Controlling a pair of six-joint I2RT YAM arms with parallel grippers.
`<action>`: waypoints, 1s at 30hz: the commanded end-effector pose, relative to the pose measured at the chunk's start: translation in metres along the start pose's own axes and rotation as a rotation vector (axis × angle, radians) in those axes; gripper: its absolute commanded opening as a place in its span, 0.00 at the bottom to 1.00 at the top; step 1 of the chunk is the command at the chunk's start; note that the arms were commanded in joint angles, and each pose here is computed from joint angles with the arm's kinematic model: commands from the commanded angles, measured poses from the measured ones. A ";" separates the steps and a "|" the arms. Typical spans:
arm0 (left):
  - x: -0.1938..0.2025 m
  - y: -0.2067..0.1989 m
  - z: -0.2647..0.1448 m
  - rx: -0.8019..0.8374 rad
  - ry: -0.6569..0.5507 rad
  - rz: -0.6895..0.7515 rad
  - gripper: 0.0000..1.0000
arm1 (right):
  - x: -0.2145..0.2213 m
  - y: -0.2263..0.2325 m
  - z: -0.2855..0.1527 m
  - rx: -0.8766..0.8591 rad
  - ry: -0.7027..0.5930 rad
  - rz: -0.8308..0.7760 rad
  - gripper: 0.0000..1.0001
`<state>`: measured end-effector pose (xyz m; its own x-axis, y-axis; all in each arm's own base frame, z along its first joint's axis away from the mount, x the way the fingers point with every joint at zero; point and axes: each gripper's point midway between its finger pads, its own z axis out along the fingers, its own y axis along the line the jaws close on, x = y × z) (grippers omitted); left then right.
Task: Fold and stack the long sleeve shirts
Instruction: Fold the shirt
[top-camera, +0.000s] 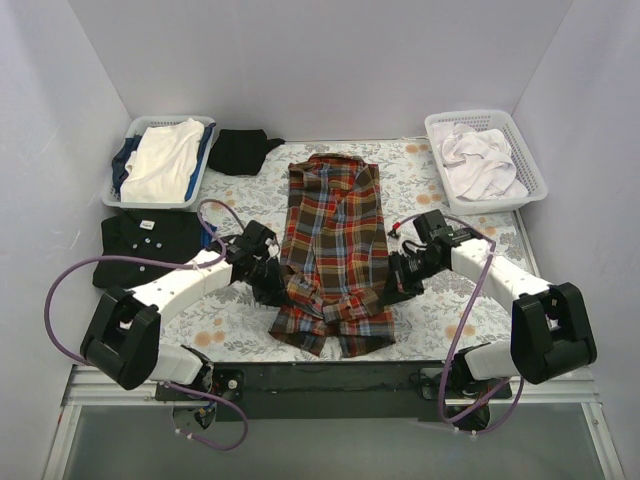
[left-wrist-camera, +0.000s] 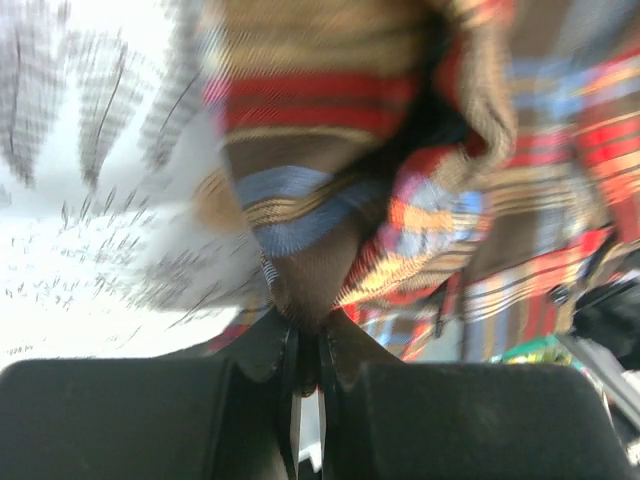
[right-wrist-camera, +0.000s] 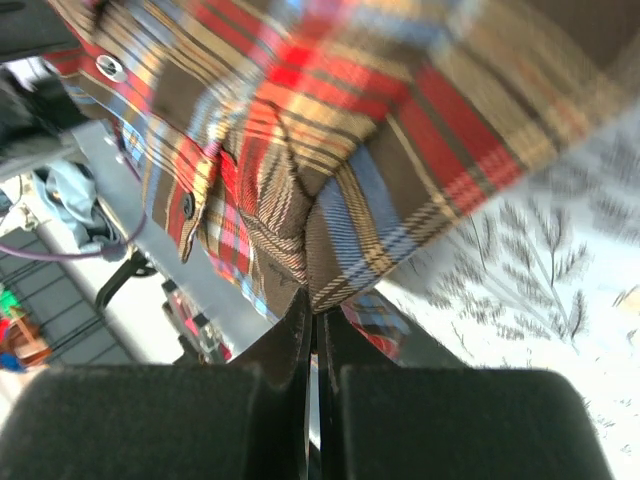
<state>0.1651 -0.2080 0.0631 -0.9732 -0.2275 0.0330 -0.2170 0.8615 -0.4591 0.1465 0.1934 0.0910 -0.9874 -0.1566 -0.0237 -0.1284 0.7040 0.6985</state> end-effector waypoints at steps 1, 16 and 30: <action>-0.049 -0.031 -0.025 0.001 -0.200 0.014 0.00 | -0.040 0.031 -0.020 -0.038 -0.078 -0.066 0.01; -0.161 -0.055 -0.023 -0.041 -0.452 -0.080 0.00 | -0.155 0.011 -0.019 -0.015 -0.226 0.016 0.01; -0.260 -0.074 -0.008 -0.041 -0.510 -0.054 0.66 | -0.236 0.004 -0.012 -0.108 -0.309 0.087 0.39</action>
<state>0.4118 -0.2164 0.0701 -0.8301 -0.4576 -0.3188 -0.3057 0.8515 -0.4261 0.3491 0.2140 0.0738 -0.9919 0.1078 -0.0677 0.0257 0.6904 0.7230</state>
